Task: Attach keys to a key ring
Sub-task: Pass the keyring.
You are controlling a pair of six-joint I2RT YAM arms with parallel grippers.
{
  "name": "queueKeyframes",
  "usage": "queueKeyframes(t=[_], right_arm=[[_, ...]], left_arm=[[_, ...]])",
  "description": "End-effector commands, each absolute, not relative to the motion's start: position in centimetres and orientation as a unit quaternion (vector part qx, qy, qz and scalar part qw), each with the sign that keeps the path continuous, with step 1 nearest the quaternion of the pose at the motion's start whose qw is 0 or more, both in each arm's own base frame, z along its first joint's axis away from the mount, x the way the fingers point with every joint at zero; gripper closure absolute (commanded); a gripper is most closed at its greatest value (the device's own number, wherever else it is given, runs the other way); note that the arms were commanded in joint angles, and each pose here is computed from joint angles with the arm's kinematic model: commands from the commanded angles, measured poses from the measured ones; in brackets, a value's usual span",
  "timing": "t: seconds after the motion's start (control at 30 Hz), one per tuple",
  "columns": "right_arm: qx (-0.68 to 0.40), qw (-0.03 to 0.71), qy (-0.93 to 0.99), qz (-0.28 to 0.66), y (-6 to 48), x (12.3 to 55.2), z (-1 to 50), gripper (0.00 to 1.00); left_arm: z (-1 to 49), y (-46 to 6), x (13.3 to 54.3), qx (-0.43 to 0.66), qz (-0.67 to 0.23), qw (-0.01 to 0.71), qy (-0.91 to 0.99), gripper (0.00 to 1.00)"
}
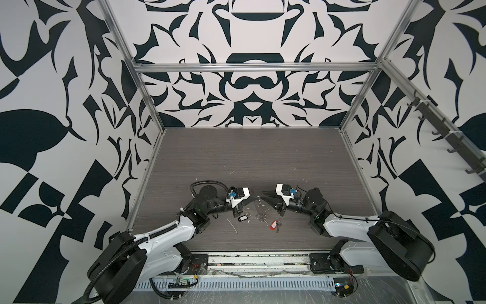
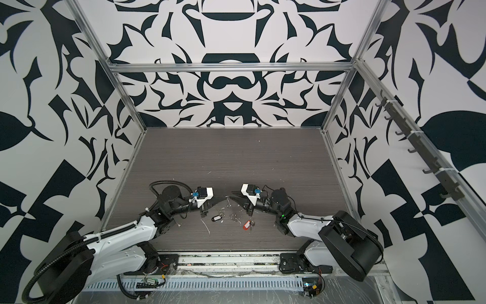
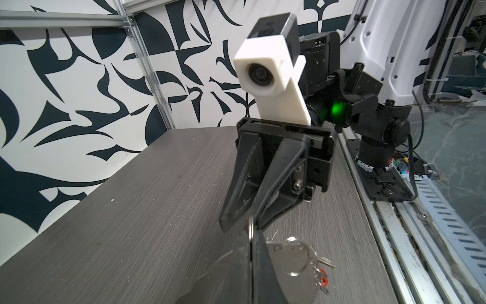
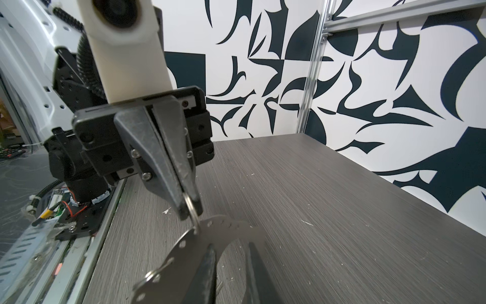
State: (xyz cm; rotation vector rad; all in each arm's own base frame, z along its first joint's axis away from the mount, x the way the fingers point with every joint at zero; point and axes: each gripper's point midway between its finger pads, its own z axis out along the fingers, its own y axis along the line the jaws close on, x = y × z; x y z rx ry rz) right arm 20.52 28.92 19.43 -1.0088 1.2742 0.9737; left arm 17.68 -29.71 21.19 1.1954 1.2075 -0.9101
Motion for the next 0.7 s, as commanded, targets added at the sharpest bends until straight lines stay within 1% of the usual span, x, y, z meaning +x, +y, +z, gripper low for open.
queueKeyframes(t=[0.0, 0.2, 0.33, 0.47, 0.67], right_arm=[[-0.424, 0.604, 0.505, 0.448, 29.4, 20.4, 22.6, 0.79], [-0.430, 0.592, 0.490, 0.475, 30.0, 19.9, 23.0, 0.81], [-0.437, 0.590, 0.484, 0.476, 30.0, 19.5, 22.8, 0.82], [-0.448, 0.603, 0.483, 0.450, 29.4, 19.3, 21.9, 0.84], [-0.442, 0.606, 0.525, 0.402, 28.7, 20.7, 19.9, 0.89]], left_arm=[[22.5, -29.8, 17.1, 0.509, -0.400, 0.586, 0.487, 1.00], [22.6, -29.6, 17.0, 0.509, -0.400, 0.588, 0.485, 1.00], [22.5, -29.6, 17.0, 0.508, -0.399, 0.588, 0.487, 1.00], [22.5, -29.6, 17.1, 0.507, -0.397, 0.588, 0.490, 1.00], [22.6, -29.4, 16.9, 0.508, -0.395, 0.589, 0.489, 1.00]])
